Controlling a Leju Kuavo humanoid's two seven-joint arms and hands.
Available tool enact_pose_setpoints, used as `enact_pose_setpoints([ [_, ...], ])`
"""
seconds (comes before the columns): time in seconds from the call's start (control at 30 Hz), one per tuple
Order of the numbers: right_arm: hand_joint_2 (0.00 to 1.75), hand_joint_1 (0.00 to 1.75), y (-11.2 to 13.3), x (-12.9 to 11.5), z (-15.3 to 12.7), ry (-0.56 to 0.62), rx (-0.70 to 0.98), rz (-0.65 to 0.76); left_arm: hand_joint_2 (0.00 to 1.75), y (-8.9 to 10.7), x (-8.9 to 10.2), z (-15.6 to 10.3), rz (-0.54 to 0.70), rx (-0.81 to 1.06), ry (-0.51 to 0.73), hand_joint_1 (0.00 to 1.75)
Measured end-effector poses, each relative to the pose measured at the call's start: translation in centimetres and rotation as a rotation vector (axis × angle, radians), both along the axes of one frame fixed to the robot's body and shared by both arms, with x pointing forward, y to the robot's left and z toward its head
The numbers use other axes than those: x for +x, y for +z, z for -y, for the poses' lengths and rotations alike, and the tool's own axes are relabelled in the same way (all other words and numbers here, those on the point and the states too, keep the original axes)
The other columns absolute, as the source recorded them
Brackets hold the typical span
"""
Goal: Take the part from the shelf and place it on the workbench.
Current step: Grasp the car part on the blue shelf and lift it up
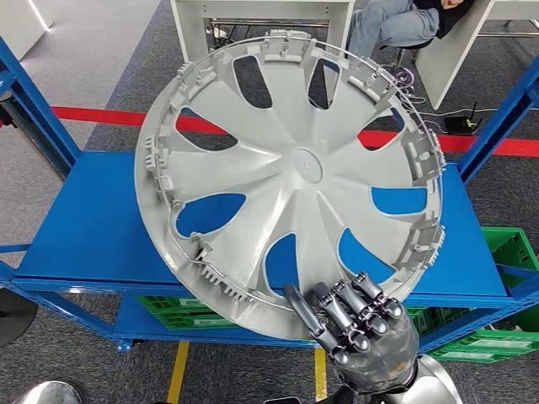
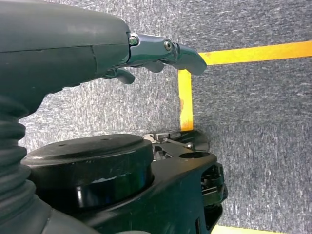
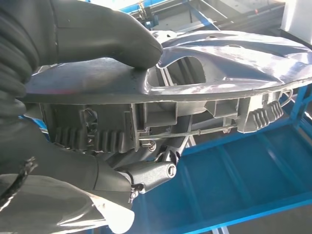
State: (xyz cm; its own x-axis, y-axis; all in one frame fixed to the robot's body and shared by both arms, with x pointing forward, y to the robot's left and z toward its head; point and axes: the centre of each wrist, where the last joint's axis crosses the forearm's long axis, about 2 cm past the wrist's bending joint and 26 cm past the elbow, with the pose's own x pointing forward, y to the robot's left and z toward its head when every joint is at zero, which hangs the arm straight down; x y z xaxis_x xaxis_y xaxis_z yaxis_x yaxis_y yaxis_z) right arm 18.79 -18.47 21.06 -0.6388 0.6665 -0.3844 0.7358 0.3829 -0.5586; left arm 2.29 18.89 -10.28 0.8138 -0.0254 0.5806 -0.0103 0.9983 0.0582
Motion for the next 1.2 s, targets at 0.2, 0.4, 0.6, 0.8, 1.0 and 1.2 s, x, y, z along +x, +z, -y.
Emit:
enact_pose_setpoints([
  [0.2, 1.75, 1.75, 0.0, 0.0, 0.0, 0.001, -0.001, -0.001, 1.75, 0.0, 0.0, 0.0, 0.001, 0.000, -0.001, 0.00],
  [0.4, 1.75, 1.75, -0.1, 0.0, -0.2, 0.004, 0.003, -0.005, 1.75, 0.0, 0.0, 0.0, -0.002, 0.003, -0.003, 0.00],
  [0.6, 1.75, 1.75, -0.1, 0.0, -0.5, 0.006, 0.015, -0.012, 1.75, 0.0, 0.0, -0.1, -0.011, 0.003, 0.001, 0.00],
  [0.8, 1.75, 1.75, 0.0, 0.2, -0.8, 0.004, 0.030, -0.016, 1.75, 0.0, 0.1, 0.0, -0.018, 0.001, 0.001, 0.00],
  [1.0, 1.75, 1.75, -0.2, 0.2, -1.1, 0.011, 0.032, -0.026, 1.75, 0.0, 0.1, 0.0, -0.020, 0.001, -0.001, 0.00],
  [1.2, 1.75, 1.75, -0.1, 0.4, -1.4, 0.017, 0.036, -0.025, 1.75, 0.0, 0.1, -0.1, -0.022, 0.004, -0.001, 0.00],
])
